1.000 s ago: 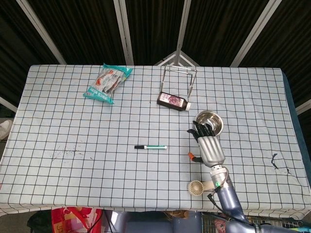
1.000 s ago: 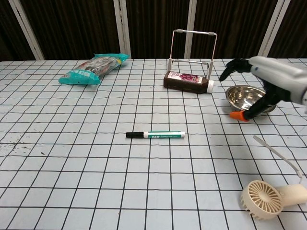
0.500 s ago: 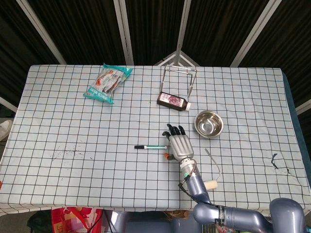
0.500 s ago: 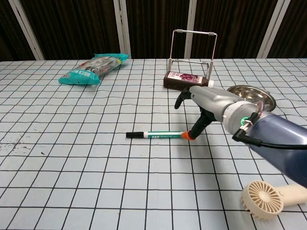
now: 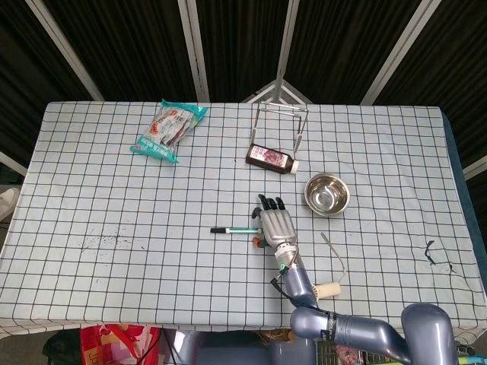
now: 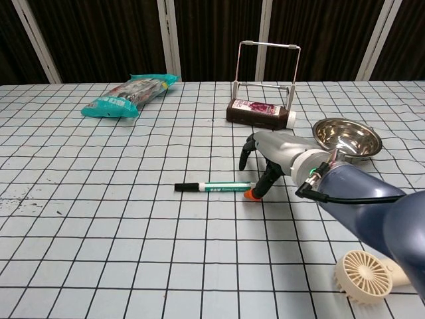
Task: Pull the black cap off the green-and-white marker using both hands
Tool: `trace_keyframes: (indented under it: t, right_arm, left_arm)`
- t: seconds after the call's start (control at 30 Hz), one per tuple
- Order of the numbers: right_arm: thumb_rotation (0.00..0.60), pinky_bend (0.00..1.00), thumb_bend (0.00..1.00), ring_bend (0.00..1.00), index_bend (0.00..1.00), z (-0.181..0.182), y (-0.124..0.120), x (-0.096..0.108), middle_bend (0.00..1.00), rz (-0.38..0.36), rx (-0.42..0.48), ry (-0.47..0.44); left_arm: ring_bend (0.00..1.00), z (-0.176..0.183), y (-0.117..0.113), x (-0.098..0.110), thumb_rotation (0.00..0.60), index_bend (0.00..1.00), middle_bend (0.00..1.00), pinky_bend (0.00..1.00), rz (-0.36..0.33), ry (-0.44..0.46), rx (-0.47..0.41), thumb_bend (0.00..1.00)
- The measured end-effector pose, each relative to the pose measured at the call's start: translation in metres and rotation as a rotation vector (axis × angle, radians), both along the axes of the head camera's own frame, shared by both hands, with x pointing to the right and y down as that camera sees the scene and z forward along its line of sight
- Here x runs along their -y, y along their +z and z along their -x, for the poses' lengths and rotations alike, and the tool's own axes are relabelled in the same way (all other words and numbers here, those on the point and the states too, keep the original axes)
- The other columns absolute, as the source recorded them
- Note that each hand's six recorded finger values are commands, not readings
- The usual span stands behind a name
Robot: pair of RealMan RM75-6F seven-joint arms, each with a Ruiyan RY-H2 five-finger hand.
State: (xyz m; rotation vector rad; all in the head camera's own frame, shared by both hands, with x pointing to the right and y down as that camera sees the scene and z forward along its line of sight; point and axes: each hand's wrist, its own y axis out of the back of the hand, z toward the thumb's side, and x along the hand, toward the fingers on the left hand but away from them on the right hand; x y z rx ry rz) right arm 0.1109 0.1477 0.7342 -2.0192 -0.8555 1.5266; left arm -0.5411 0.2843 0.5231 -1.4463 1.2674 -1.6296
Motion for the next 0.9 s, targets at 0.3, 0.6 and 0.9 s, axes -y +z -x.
trace_keyframes:
  t: [0.3,0.6,0.9]
  right_arm:
    - [0.600,0.00,0.35,0.11,0.47,0.005,0.006,-0.001,0.07,0.000,0.019,0.000]
    - [0.600,0.00,0.36,0.11,0.48,0.012,0.008,0.000,0.07,-0.008,0.033,-0.007]
    - [0.600,0.00,0.38,0.11,0.54,0.012,0.011,-0.002,0.07,-0.002,0.037,-0.005]
  left_arm:
    - [0.00,0.000,0.003,0.000,0.600,0.07,0.00,0.00,0.006,-0.006,0.006,0.48]
    - [0.00,0.000,0.006,0.001,0.600,0.07,0.00,0.00,0.012,-0.009,0.011,0.48]
    - [0.00,0.001,0.008,0.000,0.600,0.07,0.00,0.00,0.017,-0.015,0.015,0.48]
